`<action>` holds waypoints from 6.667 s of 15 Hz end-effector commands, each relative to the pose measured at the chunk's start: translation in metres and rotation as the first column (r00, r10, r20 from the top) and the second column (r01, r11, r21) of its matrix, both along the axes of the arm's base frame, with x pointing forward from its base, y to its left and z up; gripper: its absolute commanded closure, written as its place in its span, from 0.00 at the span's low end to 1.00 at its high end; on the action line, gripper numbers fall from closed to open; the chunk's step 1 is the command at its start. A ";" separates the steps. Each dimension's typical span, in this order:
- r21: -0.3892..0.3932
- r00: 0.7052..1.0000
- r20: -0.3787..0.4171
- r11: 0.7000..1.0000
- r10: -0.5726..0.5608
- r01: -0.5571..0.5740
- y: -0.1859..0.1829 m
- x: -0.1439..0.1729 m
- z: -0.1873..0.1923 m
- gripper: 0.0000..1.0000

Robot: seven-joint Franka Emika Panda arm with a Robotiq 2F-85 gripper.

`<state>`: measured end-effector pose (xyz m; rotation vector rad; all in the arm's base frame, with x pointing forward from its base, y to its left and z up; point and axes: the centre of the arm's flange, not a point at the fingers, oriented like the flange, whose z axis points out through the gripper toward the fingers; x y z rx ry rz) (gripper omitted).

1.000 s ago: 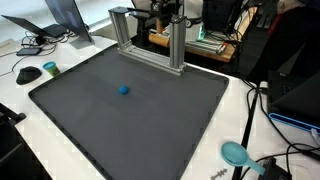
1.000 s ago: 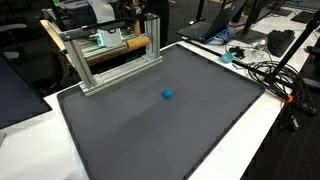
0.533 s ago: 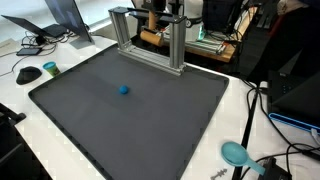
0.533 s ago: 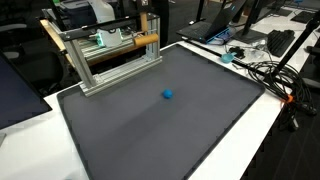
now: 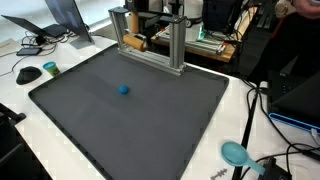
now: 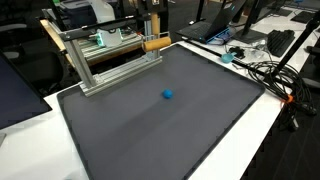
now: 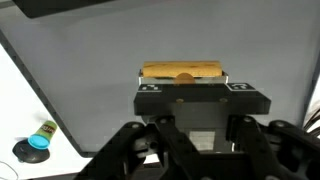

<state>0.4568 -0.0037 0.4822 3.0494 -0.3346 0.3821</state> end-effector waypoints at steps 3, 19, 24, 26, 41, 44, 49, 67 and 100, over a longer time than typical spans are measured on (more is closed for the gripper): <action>0.014 0.999 0.002 0.999 -0.034 0.034 -0.019 0.030 -0.011 0.78; 0.015 0.998 -0.054 0.999 0.044 -0.044 -0.005 0.069 -0.053 0.78; 0.008 0.997 -0.058 0.998 0.055 -0.055 -0.012 0.094 -0.082 0.78; 0.002 0.997 -0.049 0.998 0.064 -0.064 -0.014 0.105 -0.092 0.78; -0.009 0.993 -0.084 0.997 0.080 -0.081 -0.032 0.139 -0.142 0.78; -0.006 0.992 -0.099 0.997 0.078 -0.079 -0.033 0.141 -0.151 0.78; 0.004 0.990 -0.118 0.997 0.073 -0.073 -0.034 0.142 -0.158 0.78; 0.020 0.983 -0.149 0.994 0.107 -0.105 -0.034 0.146 -0.191 0.78; 0.041 0.973 -0.192 0.992 0.127 -0.121 -0.029 0.150 -0.217 0.78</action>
